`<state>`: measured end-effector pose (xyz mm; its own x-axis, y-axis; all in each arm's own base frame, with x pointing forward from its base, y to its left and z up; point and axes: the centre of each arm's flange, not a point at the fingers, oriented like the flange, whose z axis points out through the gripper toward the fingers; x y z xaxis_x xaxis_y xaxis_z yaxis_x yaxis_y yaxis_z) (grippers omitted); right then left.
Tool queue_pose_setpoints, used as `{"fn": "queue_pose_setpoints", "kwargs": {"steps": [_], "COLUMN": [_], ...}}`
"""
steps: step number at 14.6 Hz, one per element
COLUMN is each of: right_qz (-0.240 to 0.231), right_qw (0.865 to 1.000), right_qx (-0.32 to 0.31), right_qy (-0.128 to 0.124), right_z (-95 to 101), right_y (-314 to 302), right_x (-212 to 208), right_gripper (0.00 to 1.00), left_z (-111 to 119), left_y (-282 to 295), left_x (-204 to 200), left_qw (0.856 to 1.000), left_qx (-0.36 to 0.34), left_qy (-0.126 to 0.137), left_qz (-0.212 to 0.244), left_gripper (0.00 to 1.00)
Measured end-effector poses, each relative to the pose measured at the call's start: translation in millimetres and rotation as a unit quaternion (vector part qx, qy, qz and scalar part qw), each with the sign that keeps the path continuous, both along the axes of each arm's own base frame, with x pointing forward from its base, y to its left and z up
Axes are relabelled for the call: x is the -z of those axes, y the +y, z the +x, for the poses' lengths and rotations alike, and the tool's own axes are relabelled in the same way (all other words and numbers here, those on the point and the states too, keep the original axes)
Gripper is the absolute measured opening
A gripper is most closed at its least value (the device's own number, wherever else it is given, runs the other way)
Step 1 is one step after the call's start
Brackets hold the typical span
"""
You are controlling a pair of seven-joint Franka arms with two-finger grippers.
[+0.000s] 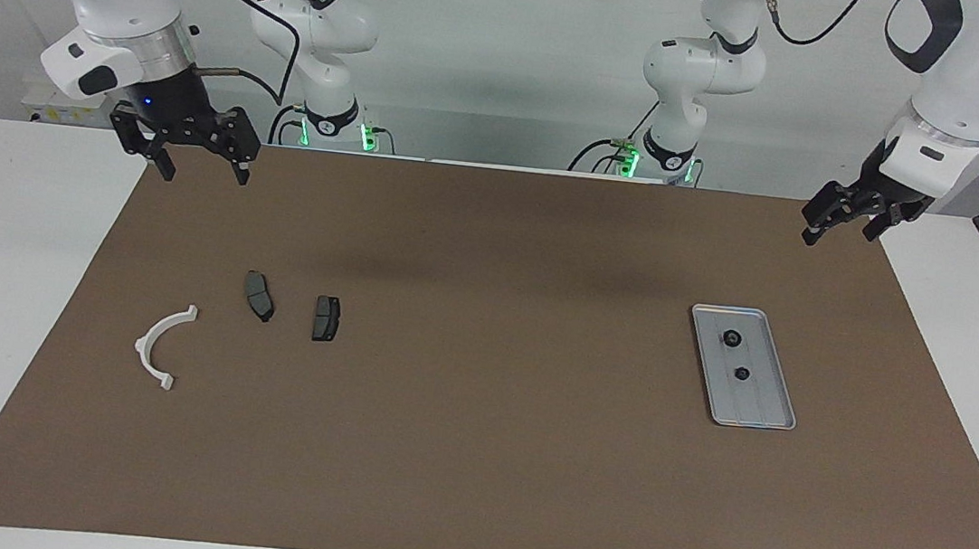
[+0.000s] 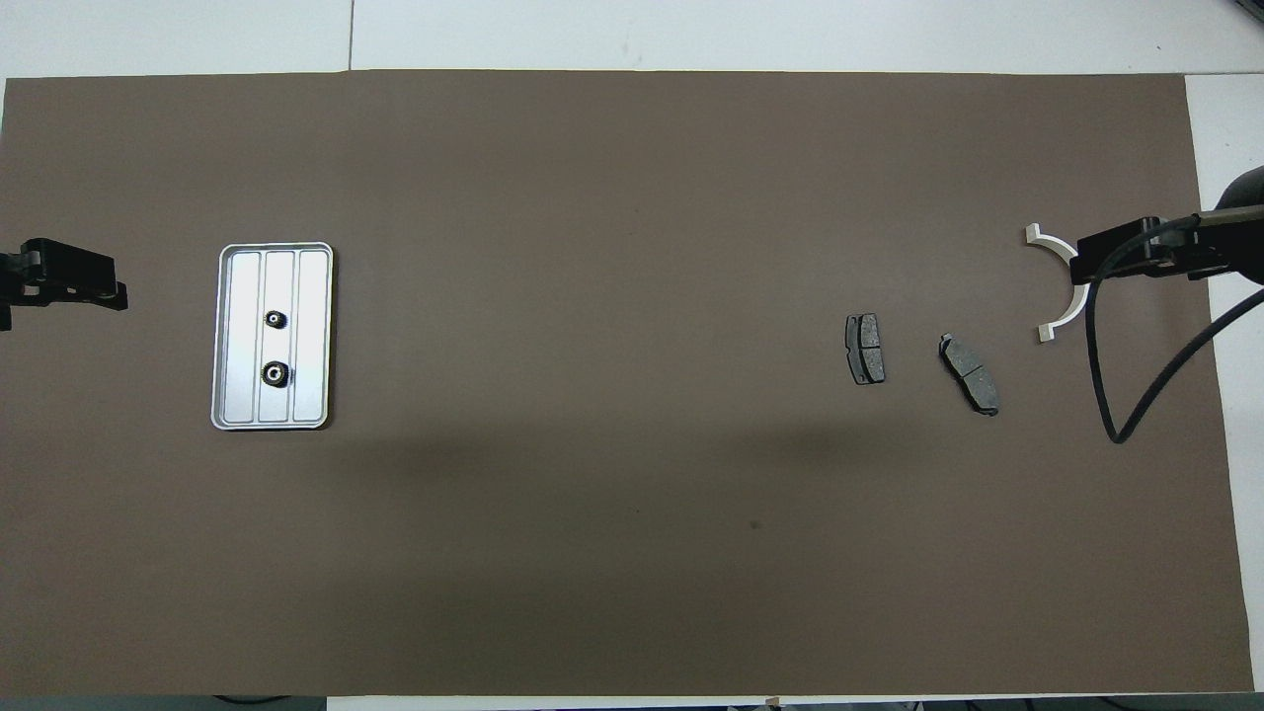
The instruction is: Pick bearing gear from pile to tray
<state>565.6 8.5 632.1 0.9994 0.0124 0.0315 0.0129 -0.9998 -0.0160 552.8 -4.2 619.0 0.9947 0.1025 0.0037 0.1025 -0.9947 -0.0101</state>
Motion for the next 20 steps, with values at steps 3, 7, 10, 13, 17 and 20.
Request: {"fn": "queue_pose_setpoints", "kwargs": {"steps": [3,7,10,13,17,20], "right_qz": [0.0,0.0,0.0,0.0,0.0,0.0], "right_qw": [1.0,1.0,1.0,1.0,1.0,1.0], "right_qx": [0.0,0.0,0.0,0.0,0.0,0.0], "right_qy": [0.0,0.0,0.0,0.0,0.0,0.0], "right_z": [0.1,0.2,0.2,0.2,0.2,0.2], "right_y": [0.0,0.0,-0.1,-0.1,-0.1,-0.1], "right_x": [0.3,0.4,0.4,0.4,0.4,0.4], "right_gripper": [1.0,1.0,1.0,1.0,1.0,1.0], "left_z": [0.5,3.1,3.5,3.4,3.3,3.2], "left_y": [-0.6,-3.0,-4.0,-4.9,-6.8,-7.5], "left_x": [2.2,4.1,4.4,4.7,4.8,4.8], "left_qw": [1.0,1.0,1.0,1.0,1.0,1.0], "left_qx": [0.002,0.006,0.007,0.008,0.009,0.01], "left_qy": [-0.001,-0.011,-0.012,-0.012,-0.011,-0.011], "left_qz": [0.0,0.0,0.0,0.0,0.0,-0.001], "left_gripper": [1.0,1.0,1.0,1.0,1.0,1.0]}}
